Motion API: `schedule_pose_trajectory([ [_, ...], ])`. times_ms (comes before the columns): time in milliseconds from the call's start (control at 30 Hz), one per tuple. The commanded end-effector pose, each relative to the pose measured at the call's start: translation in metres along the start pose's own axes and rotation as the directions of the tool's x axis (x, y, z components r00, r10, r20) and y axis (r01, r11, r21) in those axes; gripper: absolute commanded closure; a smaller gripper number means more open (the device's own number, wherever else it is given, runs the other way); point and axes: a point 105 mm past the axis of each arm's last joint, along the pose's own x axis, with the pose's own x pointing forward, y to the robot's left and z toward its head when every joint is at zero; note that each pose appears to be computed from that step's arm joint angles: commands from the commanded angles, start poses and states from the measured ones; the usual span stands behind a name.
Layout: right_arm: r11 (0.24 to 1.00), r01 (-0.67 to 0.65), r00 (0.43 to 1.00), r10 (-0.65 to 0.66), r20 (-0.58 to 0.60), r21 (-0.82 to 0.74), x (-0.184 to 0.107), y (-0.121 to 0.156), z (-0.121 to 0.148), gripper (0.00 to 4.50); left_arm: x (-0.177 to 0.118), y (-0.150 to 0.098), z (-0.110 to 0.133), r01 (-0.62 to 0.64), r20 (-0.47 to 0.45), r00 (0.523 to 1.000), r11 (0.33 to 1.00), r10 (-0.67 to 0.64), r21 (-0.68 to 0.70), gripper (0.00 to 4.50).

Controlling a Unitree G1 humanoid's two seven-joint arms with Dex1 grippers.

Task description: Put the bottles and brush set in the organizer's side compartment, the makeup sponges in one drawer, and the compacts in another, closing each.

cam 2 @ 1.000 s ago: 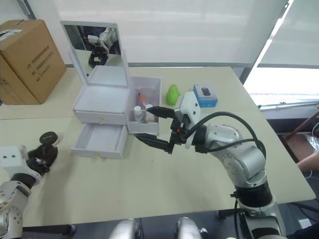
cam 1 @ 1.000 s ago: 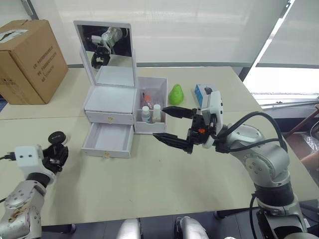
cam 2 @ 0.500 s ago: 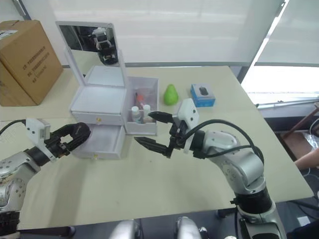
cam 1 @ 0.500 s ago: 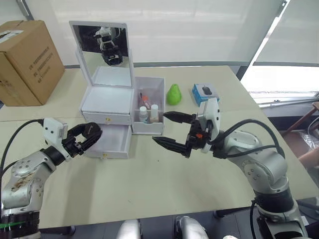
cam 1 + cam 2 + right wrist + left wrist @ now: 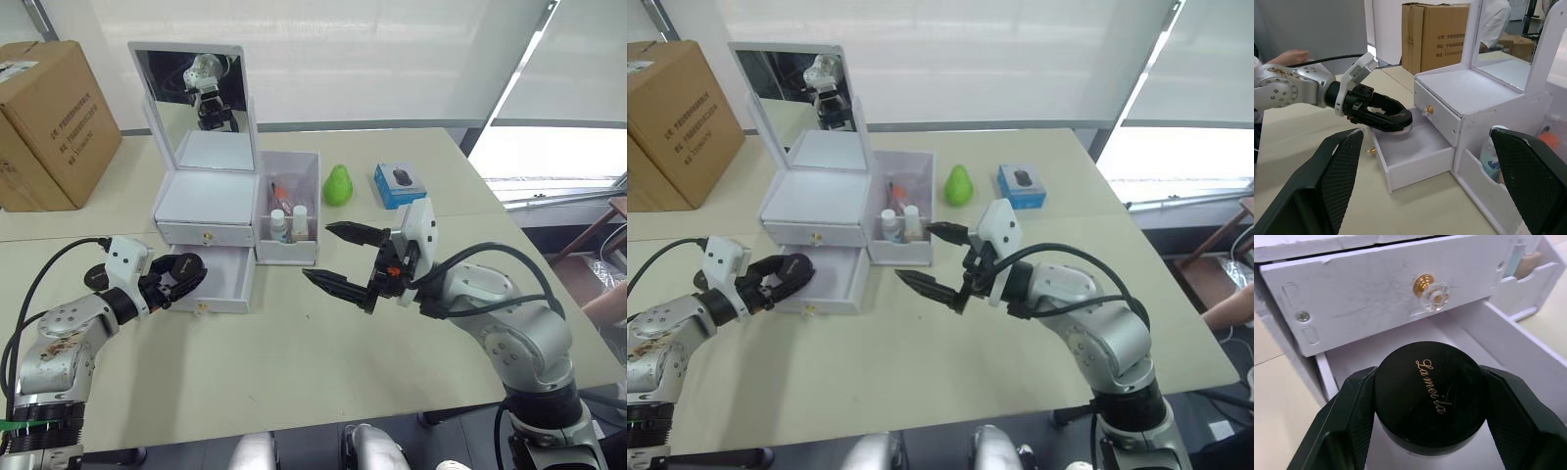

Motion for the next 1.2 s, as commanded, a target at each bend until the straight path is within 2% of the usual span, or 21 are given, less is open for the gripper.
schedule_pose_trajectory([
  [33, 1.000, 0.002, 1.000, -0.001, 0.029, -0.030, -0.004, 0.002, 0.011, 0.00, -0.003, 0.001, 0.010, 0.001, 0.014, 1.000, 0.999, -0.002, 0.036, 1.61],
  [333, 1.000, 0.004, 1.000, -0.003, 0.029, -0.029, -0.004, 0.002, 0.011, 0.00, -0.006, -0.001, 0.009, 0.007, 0.000, 1.000, 0.999, -0.007, 0.047, 1.61],
  [400, 1.000, 0.004, 1.000, -0.003, 0.028, -0.030, -0.004, 0.001, 0.011, 0.00, -0.006, 0.000, 0.011, 0.000, 0.013, 1.000, 0.999, -0.001, 0.046, 0.87],
  [500, 1.000, 0.004, 1.000, -0.004, 0.026, -0.031, -0.004, 0.001, 0.011, 0.00, -0.006, -0.001, 0.015, 0.004, 0.031, 0.999, 0.999, -0.006, 0.039, 0.02],
  [767, 0.999, 0.004, 1.000, -0.004, 0.024, -0.032, -0.003, 0.000, 0.010, 0.00, -0.012, -0.004, 0.038, 0.013, 0.136, 0.991, 1.000, -0.014, 0.004, 0.02],
  [867, 0.999, 0.007, 1.000, -0.007, 0.024, -0.035, -0.004, 0.000, 0.010, 0.00, -0.027, 0.008, 0.050, -0.021, 0.188, 0.982, 0.999, 0.026, -0.026, 0.02],
  [967, 0.998, 0.044, 0.999, -0.044, 0.017, -0.043, -0.014, -0.010, 0.010, 0.00, -0.056, 0.033, 0.046, -0.102, 0.166, 0.980, 0.993, 0.110, -0.055, 0.02],
  [1100, 0.987, 0.143, 0.989, -0.145, -0.014, -0.067, -0.051, -0.031, 0.005, 0.00, -0.114, 0.073, 0.024, -0.265, 0.042, 0.963, 0.964, 0.265, -0.009, 0.02],
  [1200, 0.968, 0.235, 0.968, -0.242, -0.068, -0.091, -0.087, -0.049, -0.008, 0.00, -0.155, 0.089, 0.007, -0.345, -0.051, 0.937, 0.938, 0.347, 0.036, 0.02],
])
